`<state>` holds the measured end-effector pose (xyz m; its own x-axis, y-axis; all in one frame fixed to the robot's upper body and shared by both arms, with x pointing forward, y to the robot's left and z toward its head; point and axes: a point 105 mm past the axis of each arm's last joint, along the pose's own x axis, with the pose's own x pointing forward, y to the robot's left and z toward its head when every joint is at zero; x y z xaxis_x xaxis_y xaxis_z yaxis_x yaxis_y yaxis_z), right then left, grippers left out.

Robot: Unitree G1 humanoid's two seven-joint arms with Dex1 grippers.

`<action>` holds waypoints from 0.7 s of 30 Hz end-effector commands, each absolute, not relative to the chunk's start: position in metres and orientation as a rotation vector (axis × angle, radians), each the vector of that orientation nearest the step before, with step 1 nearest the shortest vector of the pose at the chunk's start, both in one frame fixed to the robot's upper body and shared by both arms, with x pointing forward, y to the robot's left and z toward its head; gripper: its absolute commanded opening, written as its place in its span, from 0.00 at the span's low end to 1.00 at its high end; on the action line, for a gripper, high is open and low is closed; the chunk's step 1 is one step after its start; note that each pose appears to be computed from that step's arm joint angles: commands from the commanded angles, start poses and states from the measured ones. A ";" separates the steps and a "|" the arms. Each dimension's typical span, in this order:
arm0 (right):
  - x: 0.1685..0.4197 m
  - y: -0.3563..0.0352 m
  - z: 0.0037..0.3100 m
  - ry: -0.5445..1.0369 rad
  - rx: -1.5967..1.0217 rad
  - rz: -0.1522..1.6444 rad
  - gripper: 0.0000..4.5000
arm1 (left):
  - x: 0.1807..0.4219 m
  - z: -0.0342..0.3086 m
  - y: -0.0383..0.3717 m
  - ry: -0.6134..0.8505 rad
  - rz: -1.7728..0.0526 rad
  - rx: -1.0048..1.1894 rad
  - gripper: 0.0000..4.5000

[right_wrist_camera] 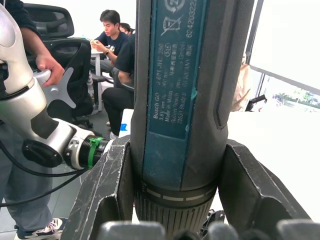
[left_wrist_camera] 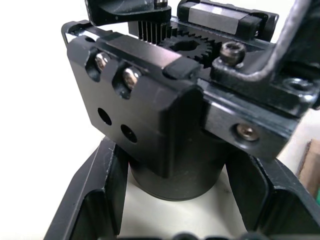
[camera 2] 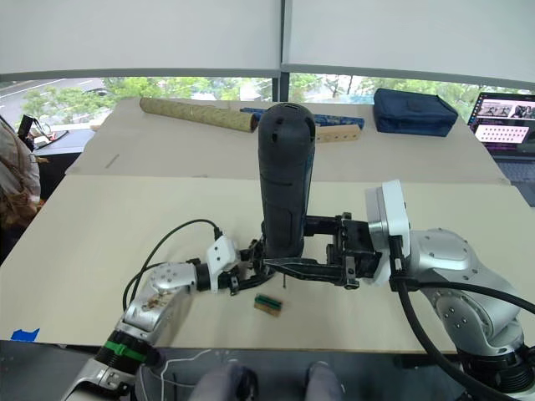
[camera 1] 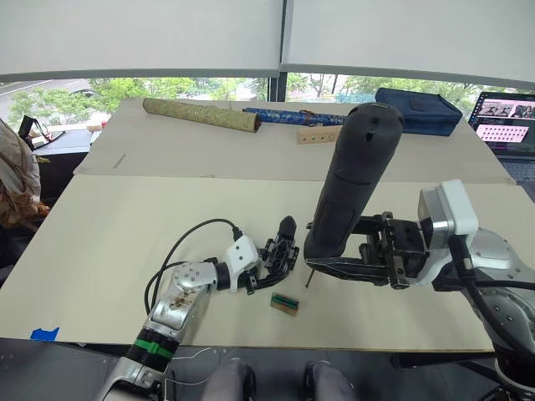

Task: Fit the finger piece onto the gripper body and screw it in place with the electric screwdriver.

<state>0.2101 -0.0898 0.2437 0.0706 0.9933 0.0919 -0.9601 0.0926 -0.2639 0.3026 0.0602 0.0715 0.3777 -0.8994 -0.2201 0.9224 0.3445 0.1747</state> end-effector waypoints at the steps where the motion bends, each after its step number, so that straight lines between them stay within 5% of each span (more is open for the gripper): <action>1: 0.203 -0.090 0.255 -0.337 -0.184 1.483 0.43 | 0.303 0.061 0.064 0.145 -1.217 0.300 0.51; 7: 0.203 -0.090 0.255 -0.338 -0.185 1.482 0.43 | 0.308 0.060 0.069 0.166 -1.183 0.275 0.51; 8: 0.203 -0.090 0.255 -0.339 -0.185 1.481 0.43 | 0.309 0.061 0.069 0.163 -1.170 0.269 0.74; 11: 0.204 -0.091 0.255 -0.338 -0.185 1.481 0.43 | 0.310 0.066 0.067 0.127 -1.155 0.256 0.99; 21: 0.204 -0.091 0.256 -0.340 -0.191 1.480 0.43 | 0.293 0.063 0.059 0.093 -1.194 0.287 0.99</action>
